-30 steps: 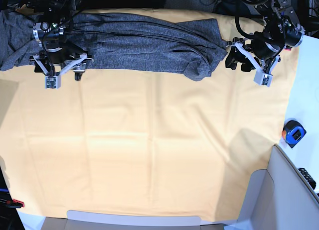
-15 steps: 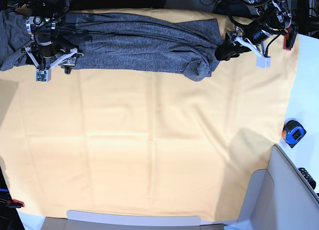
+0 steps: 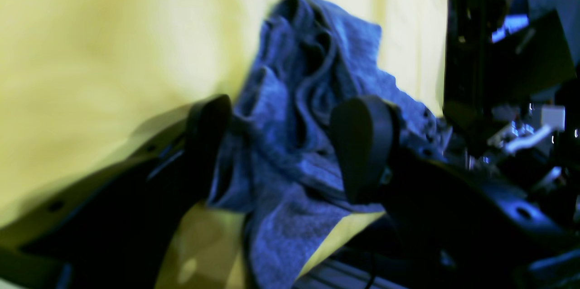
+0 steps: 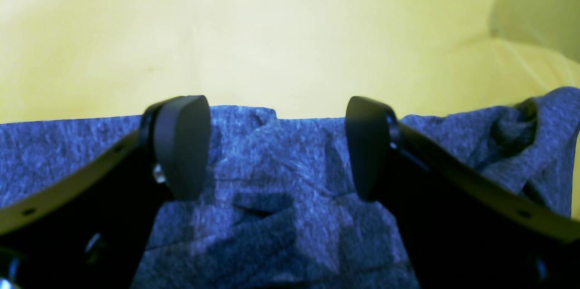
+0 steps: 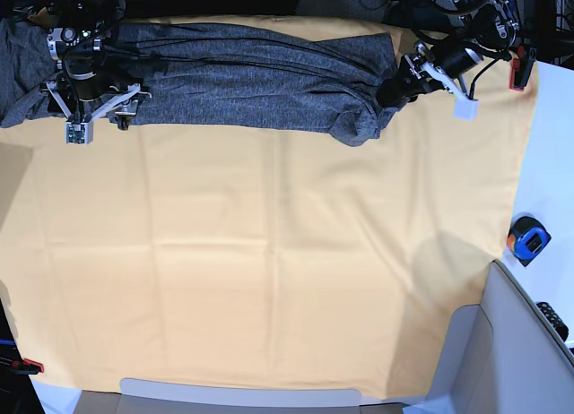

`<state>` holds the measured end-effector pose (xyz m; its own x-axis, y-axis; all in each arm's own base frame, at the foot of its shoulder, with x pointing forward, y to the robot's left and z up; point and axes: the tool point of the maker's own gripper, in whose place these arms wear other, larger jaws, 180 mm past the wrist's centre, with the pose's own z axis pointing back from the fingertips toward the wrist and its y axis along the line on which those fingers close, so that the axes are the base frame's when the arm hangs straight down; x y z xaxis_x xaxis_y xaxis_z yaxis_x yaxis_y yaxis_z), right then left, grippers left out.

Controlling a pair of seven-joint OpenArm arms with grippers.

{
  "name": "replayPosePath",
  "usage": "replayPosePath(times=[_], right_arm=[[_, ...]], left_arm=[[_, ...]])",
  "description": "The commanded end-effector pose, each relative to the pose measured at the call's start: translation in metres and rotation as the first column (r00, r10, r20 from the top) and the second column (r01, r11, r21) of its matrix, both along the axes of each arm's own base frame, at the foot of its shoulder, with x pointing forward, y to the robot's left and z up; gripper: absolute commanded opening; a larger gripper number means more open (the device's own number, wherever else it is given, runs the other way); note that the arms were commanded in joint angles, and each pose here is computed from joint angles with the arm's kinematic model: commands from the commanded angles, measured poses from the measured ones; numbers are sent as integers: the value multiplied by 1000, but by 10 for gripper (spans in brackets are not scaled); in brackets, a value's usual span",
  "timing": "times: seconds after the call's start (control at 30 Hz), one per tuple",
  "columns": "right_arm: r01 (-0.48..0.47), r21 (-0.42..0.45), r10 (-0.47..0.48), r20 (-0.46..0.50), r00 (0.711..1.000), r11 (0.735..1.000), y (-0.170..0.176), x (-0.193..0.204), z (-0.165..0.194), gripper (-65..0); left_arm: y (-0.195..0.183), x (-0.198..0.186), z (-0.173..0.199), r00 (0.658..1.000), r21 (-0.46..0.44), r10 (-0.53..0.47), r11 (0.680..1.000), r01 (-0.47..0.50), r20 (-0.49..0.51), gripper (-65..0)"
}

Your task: Fold the T-shirt properly

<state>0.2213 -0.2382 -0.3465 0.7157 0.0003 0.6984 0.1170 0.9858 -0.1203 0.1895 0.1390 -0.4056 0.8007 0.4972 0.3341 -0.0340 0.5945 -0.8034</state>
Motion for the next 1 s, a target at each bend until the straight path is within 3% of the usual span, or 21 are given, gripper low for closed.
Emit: replayPosePath(times=[0.0, 0.33, 0.7, 0.8, 0.97], right_arm=[[-4, -12, 5, 40, 999, 1000, -2, 5, 9, -191], [-3, -19, 3, 23, 1000, 1000, -4, -1, 6, -191], [148, -67, -147, 18, 989, 987, -52, -25, 11, -191], [179, -77, -178, 14, 984, 981, -62, -32, 12, -191], [237, -99, -237, 11, 971, 966, -80, -46, 14, -191]], left_arm=[[-10, -11, -7, 996, 22, -67, 997, 69, -54, -283], [-38, -10, 8, 986, 36, -169, 985, 169, -5, -284], [-46, -10, 9, 982, 24, -189, 982, 189, 1, -297], [-49, -9, 10, 983, 16, -182, 983, 181, 8, -368], [-56, 3, 16, 982, 5, -184, 983, 184, 41, -594]])
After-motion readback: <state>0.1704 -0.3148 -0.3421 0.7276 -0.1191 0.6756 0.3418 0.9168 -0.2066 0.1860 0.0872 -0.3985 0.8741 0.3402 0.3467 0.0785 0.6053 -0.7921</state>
